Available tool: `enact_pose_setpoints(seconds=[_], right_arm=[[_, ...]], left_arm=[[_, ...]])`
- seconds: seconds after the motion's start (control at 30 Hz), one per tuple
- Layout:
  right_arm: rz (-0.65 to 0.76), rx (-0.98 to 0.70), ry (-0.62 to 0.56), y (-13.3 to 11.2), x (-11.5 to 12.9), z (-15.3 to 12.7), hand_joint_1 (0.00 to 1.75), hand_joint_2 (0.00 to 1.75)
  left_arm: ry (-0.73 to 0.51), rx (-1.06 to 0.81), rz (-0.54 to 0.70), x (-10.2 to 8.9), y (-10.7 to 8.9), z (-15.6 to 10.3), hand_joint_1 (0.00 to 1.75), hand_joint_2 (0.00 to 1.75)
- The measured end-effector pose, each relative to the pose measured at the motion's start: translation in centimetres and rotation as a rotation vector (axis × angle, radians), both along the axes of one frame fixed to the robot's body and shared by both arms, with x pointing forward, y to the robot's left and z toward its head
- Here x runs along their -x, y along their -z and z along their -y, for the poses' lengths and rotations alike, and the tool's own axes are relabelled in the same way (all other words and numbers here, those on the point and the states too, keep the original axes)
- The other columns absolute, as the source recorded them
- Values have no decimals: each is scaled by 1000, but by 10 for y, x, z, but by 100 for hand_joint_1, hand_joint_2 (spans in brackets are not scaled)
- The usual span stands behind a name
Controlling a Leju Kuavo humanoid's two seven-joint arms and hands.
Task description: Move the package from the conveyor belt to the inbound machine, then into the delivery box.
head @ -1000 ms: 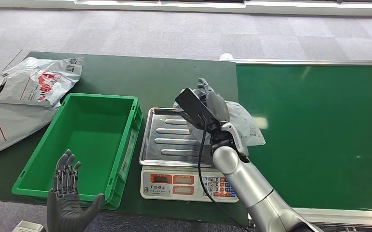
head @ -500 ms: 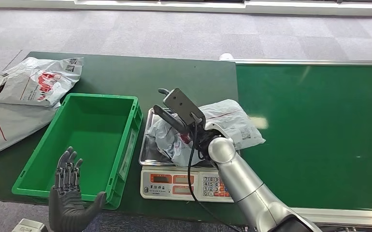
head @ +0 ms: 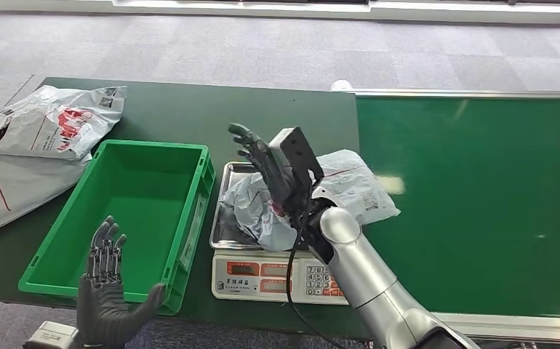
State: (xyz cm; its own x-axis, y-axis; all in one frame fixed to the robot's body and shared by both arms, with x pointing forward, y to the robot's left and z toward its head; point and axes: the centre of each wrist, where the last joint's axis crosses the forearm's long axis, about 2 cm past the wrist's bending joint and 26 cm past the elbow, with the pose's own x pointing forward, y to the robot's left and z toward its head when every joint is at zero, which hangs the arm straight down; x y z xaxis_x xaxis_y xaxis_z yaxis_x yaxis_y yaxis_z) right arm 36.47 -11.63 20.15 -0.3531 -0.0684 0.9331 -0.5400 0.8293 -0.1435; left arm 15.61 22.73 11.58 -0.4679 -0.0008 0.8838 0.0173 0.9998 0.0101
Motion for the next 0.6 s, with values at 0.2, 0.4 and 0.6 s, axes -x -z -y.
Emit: enact_pose_setpoints(seconds=[0.2,0.4,0.6], right_arm=[[578,-68,767,-22,56,58,0,175],[817,-107,1140,-4,135,137,0,175],[803,-43,1277,3,176,172,0,175]], left_arm=[[-13,-302,23,-19,-28,15,0,175],[-25,-527,67,-77,-64,46,0,175],[-15,-608,92,-119,-85,67,0,175]])
